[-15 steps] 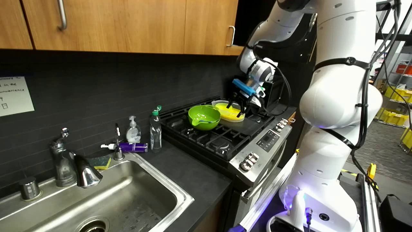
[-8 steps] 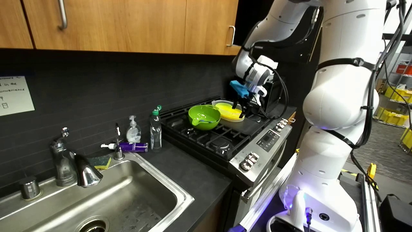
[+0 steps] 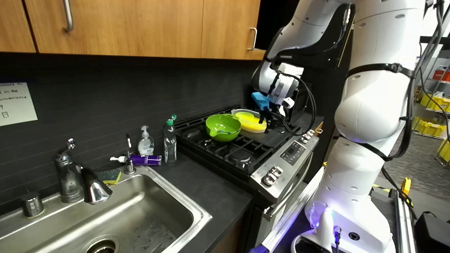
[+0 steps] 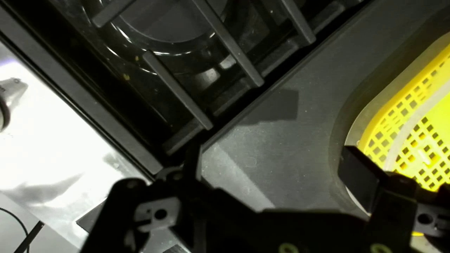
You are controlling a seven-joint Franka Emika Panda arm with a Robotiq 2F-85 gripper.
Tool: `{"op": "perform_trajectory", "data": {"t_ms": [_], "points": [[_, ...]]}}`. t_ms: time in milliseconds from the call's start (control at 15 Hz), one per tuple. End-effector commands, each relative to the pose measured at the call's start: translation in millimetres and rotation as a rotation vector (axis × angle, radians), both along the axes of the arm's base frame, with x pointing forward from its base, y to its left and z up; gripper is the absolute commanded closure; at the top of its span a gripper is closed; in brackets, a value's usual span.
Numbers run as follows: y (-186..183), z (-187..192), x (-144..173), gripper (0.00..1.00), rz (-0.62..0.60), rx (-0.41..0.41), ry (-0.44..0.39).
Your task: Remove the fork from the yellow bowl and use it to stir the contents of the green bowl
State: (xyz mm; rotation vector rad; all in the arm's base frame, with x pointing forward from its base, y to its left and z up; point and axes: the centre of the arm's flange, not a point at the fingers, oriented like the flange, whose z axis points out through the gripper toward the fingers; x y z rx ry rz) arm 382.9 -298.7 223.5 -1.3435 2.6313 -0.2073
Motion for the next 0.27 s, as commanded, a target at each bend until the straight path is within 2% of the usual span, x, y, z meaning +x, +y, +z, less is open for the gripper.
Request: {"op": "perform_trajectory", "data": {"t_ms": [0, 67, 133, 200], "points": [[19, 32, -24, 0.00, 0.061, -0.024, -0.033], [22, 38, -28, 0.00, 0.105, -0.037, -0.040], [7, 12, -10, 0.00, 0.052, -0.022, -0.011], [10, 16, -13, 0.00, 0.070, -0.026, -0.016]]}}
